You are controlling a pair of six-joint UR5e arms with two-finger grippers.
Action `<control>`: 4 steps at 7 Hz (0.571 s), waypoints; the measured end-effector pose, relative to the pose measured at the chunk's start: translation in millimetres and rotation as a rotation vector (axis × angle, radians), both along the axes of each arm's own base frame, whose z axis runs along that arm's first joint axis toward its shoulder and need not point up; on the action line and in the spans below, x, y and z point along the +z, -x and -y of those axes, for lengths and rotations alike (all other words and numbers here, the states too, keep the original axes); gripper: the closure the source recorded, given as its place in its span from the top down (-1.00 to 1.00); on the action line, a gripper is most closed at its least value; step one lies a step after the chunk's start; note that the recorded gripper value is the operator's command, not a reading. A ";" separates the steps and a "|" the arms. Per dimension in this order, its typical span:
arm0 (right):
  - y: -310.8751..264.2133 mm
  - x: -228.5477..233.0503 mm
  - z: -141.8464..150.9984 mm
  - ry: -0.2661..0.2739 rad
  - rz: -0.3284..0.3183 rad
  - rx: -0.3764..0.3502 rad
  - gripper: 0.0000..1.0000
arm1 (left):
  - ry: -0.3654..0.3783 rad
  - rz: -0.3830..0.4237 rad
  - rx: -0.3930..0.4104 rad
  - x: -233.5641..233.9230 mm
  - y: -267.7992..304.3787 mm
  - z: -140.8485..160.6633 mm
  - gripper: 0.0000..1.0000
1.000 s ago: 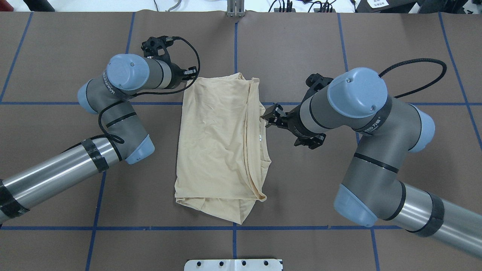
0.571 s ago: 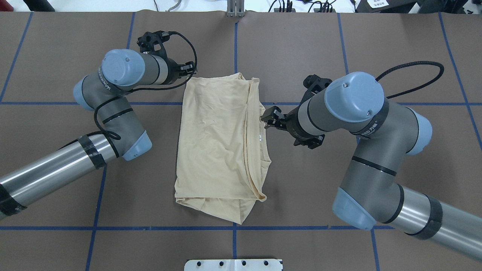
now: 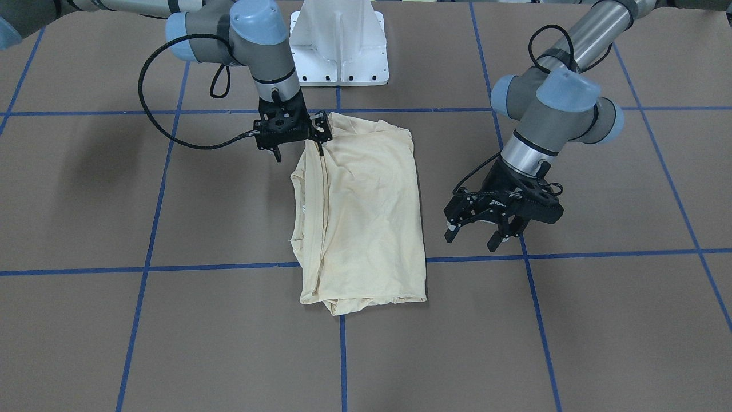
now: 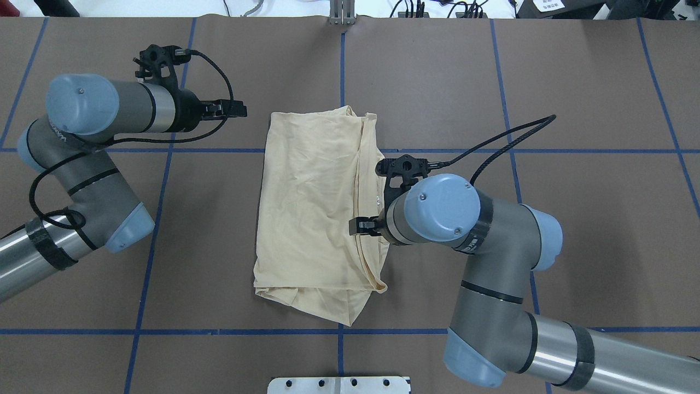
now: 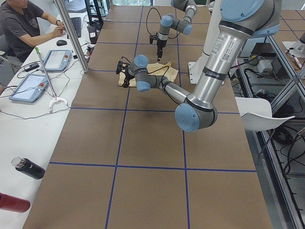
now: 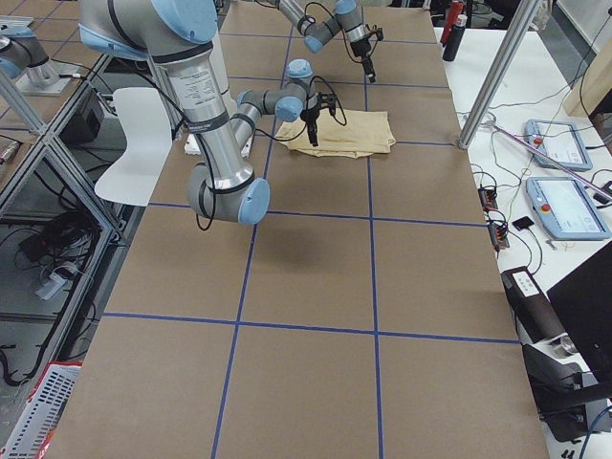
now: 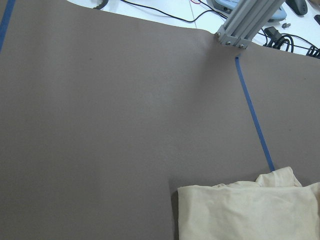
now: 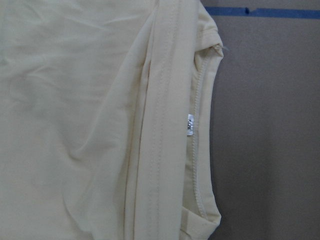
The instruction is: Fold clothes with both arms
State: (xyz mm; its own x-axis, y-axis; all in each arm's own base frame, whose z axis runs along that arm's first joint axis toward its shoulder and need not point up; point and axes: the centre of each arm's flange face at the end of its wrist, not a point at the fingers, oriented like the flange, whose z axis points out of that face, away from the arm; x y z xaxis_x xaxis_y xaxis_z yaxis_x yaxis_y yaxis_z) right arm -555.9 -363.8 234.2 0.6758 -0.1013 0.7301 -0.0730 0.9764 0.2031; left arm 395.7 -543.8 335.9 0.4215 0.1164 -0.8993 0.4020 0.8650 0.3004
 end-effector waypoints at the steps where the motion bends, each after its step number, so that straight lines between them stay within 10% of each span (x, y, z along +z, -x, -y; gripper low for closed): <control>1: 19.7 1.9 4.7 -0.015 -0.043 -0.024 0.66 | 0.004 0.005 0.002 7.4 1.8 -2.8 1.00; 4: 49.6 6.2 14.1 -0.036 -0.103 -0.067 0.40 | 0.011 0.012 0.004 15.7 1.4 -4.4 1.00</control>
State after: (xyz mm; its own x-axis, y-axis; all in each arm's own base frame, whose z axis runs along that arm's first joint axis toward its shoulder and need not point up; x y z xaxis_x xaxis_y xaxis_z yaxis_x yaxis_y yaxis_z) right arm -605.5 -378.0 240.4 0.7377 -0.1735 0.6525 0.0148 0.9703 0.2413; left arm 394.4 -539.4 351.6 0.4318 0.1083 -0.8954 0.3952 0.8696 0.2958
